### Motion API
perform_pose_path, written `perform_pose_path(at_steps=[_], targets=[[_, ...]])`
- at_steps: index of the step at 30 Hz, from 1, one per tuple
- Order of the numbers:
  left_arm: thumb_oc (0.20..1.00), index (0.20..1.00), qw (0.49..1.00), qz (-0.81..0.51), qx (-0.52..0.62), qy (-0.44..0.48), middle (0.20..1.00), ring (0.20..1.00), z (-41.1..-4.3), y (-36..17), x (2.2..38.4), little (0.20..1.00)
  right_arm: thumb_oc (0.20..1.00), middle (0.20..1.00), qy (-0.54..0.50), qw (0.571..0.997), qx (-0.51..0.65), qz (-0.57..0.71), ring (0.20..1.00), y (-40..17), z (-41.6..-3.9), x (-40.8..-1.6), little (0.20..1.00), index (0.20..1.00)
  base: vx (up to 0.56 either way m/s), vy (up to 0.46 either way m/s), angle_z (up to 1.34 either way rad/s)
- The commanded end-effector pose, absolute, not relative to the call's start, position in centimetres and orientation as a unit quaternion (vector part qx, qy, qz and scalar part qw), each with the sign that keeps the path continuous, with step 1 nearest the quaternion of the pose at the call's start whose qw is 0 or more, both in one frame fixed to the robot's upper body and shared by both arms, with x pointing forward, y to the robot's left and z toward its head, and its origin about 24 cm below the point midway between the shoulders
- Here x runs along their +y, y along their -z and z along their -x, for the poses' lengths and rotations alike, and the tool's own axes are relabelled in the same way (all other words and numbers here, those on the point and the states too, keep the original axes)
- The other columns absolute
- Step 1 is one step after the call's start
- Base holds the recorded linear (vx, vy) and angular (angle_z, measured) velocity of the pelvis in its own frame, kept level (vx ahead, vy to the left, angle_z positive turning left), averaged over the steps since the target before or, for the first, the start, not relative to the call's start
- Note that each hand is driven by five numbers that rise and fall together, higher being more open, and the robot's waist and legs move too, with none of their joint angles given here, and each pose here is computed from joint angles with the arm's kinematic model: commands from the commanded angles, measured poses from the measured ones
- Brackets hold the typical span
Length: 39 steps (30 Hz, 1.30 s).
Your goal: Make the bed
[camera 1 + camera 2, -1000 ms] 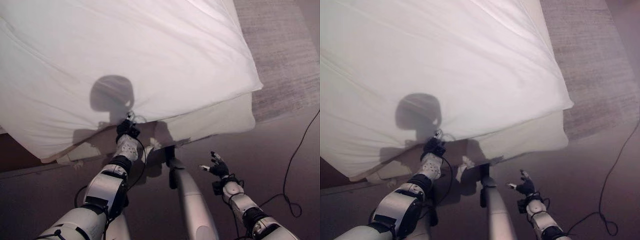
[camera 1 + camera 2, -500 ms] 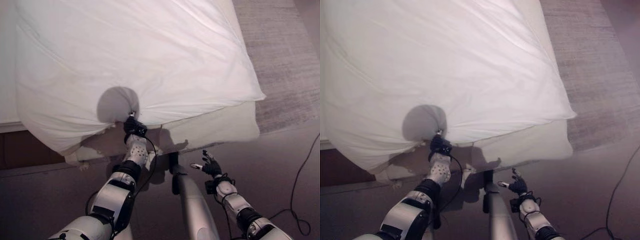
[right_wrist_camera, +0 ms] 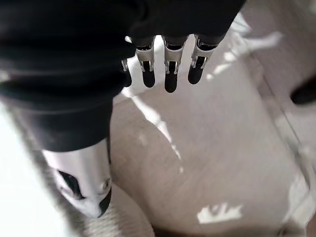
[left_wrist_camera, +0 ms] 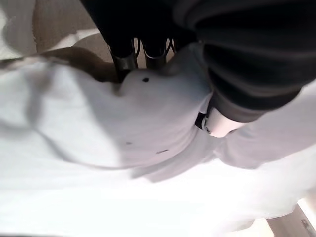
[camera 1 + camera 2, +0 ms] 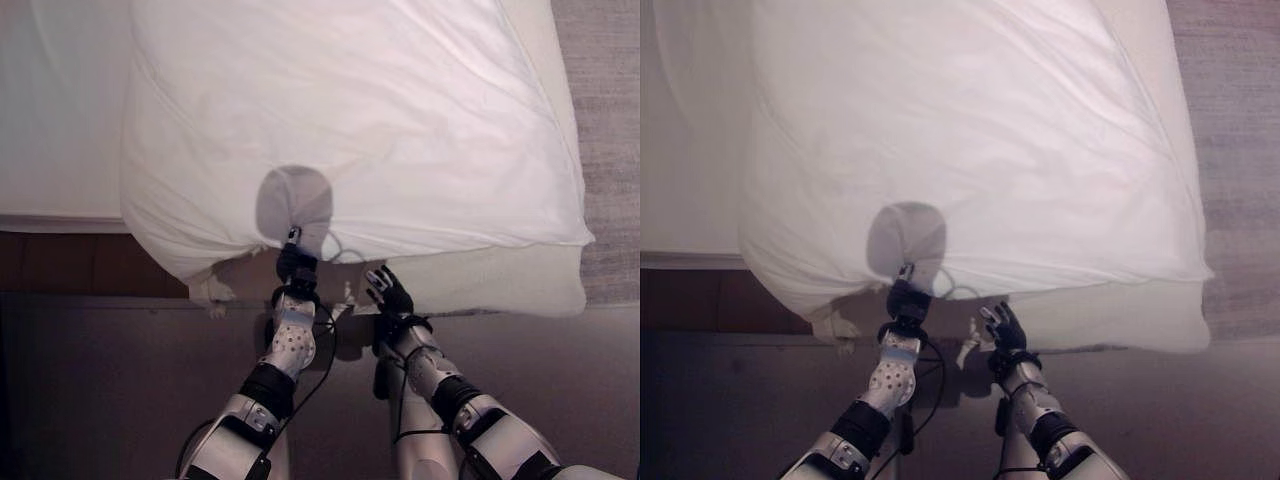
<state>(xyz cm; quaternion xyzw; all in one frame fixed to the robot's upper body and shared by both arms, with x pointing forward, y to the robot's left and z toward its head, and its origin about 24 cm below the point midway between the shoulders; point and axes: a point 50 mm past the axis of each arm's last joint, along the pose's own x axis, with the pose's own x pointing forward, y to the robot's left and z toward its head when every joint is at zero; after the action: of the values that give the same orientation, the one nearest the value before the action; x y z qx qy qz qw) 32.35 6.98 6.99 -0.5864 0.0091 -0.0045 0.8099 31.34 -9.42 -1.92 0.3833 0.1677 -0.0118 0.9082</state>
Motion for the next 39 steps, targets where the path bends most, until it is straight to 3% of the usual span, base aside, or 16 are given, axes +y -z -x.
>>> perform_pose_path(at_steps=[1, 9, 15, 18, 22, 24, 39], targets=[[0.2, 0.2, 0.755, 0.639, -0.102, 0.11, 0.2, 0.2, -31.9, -13.4, 5.4, 0.2, 1.0, 1.0, 0.0, 0.87, 0.137, -0.475, 1.0, 0.7, -31.5, -8.2, 1.0, 1.0, 0.01, -0.023, 0.22], [0.2, 0.2, 0.735, 0.651, -0.153, 0.11, 0.2, 0.2, -31.2, -15.5, 6.6, 0.2, 1.0, 1.0, -0.026, 0.83, 0.098, -0.549, 1.0, -1.4, -31.9, -6.7, 1.0, 1.0, 0.01, 0.004, 0.07], [0.2, 0.2, 0.725, 0.649, -0.216, 0.082, 0.2, 0.2, -30.8, -17.0, 9.0, 0.2, 1.0, 1.0, -0.017, 0.798, 0.018, -0.602, 1.0, -4.1, -32.7, -8.0, 1.0, 1.0, 0.0, 0.005, 0.01], [0.2, 0.2, 0.729, 0.63, -0.264, 0.033, 0.2, 0.2, -30.4, -17.6, 11.7, 0.2, 1.0, 1.0, 0.007, 0.785, -0.055, -0.617, 1.0, -6.1, -33.3, -10.4, 1.0, 1.0, 0.01, 0.009, 0.02], [0.2, 0.2, 0.729, 0.63, -0.264, 0.033, 0.2, 0.2, -30.4, -17.6, 11.7, 0.2, 1.0, 1.0, 0.007, 0.785, -0.055, -0.617, 1.0, -6.1, -33.3, -10.4, 1.0, 1.0, 0.0, 0.0, 0.0], [0.2, 0.2, 0.738, 0.6, -0.308, -0.033, 0.2, 0.2, -29.9, -17.9, 14.8, 0.2, 1.0, 1.0, 0.055, 0.769, -0.139, -0.622, 1.0, -7.9, -33.3, -14.0, 1.0, 1.0, 0.05, 0.013, -0.01], [0.2, 0.2, 0.745, 0.52, -0.375, -0.184, 0.2, 0.2, -28.5, -17.6, 21.7, 0.2, 1.0, 1.0, 0.196, 0.753, -0.231, -0.584, 1.0, -9.1, -32.4, -22.2, 1.0, 1.0, 0.01, 0.0, -0.01]])
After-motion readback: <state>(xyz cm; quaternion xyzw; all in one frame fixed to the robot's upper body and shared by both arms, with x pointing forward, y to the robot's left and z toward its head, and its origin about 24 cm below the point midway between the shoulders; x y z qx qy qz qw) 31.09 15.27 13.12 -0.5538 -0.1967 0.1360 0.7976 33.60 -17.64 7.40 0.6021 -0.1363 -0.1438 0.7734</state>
